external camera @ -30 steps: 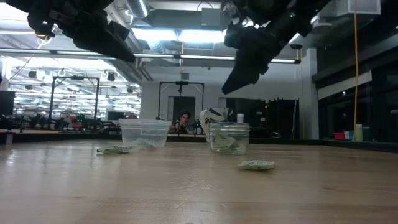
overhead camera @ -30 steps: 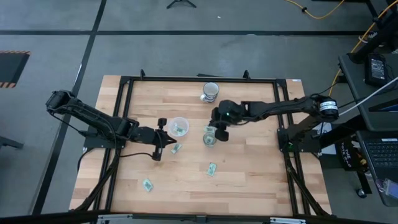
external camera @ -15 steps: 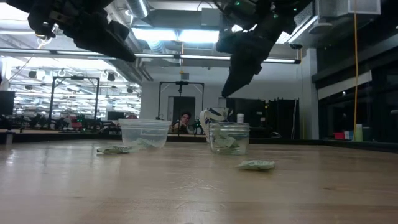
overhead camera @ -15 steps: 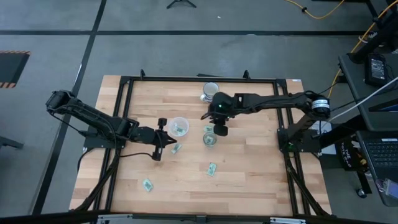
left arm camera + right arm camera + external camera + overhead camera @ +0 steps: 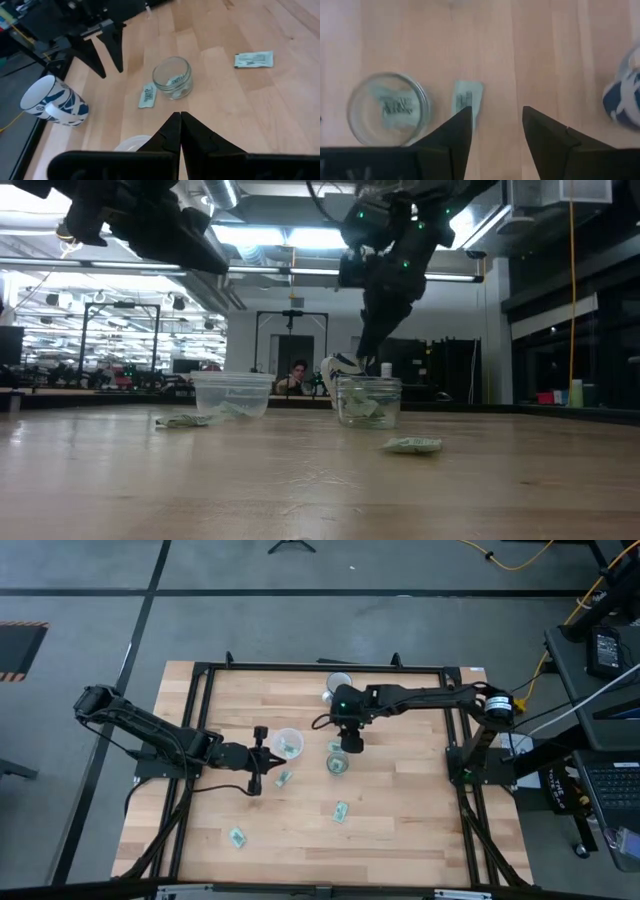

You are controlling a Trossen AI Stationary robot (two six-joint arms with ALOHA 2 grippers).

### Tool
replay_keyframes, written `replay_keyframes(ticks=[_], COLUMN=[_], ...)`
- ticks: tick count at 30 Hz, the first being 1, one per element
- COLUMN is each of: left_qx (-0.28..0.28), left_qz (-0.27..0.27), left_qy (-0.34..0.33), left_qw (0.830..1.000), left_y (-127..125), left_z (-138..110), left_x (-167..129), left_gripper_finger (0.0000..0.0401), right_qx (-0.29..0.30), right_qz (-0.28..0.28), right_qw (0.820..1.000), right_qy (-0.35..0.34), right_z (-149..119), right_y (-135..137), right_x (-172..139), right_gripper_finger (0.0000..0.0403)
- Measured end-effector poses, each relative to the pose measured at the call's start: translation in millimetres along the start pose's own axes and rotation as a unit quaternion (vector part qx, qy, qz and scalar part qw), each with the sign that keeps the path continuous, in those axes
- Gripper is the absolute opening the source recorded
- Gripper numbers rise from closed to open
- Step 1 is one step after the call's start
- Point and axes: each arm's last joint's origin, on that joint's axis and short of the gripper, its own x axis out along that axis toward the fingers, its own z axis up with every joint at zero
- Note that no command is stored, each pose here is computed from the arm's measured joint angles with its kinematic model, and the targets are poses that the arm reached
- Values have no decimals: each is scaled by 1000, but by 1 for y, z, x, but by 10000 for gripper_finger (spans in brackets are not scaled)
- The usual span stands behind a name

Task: Pick and place Stevia / Truvia into bins
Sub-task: Put the stevia packet into the transparent container

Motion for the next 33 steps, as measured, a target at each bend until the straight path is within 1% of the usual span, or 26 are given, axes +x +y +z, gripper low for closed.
replay_keyframes(ticks=[6,8,12,22,27,33], left_qx=[0,0,7,12,18,19], left_qz=[21,21,21,21,21,21], left_qy=[4,4,5,5,5,7], left_qw=[1000,1000,1000,1000,1000,1000], left_y=[1,1,1,1,1,1], left_z=[0,0,0,0,0,-1], left_x=[0,0,0,0,0,0], left_gripper_finger=[6,6,6,6,6,6], right_qx=[-13,-12,-24,-41,-48,-87], right_qz=[0,13,50,65,71,87], right_qw=[1000,999,998,995,994,990], right_qy=[16,30,31,64,73,76], right_z=[-4,-7,-8,-15,-17,-17], right_y=[-8,-7,-6,-6,-3,8], right_x=[11,14,23,46,53,56], right_gripper_finger=[178,178,178,178,178,178])
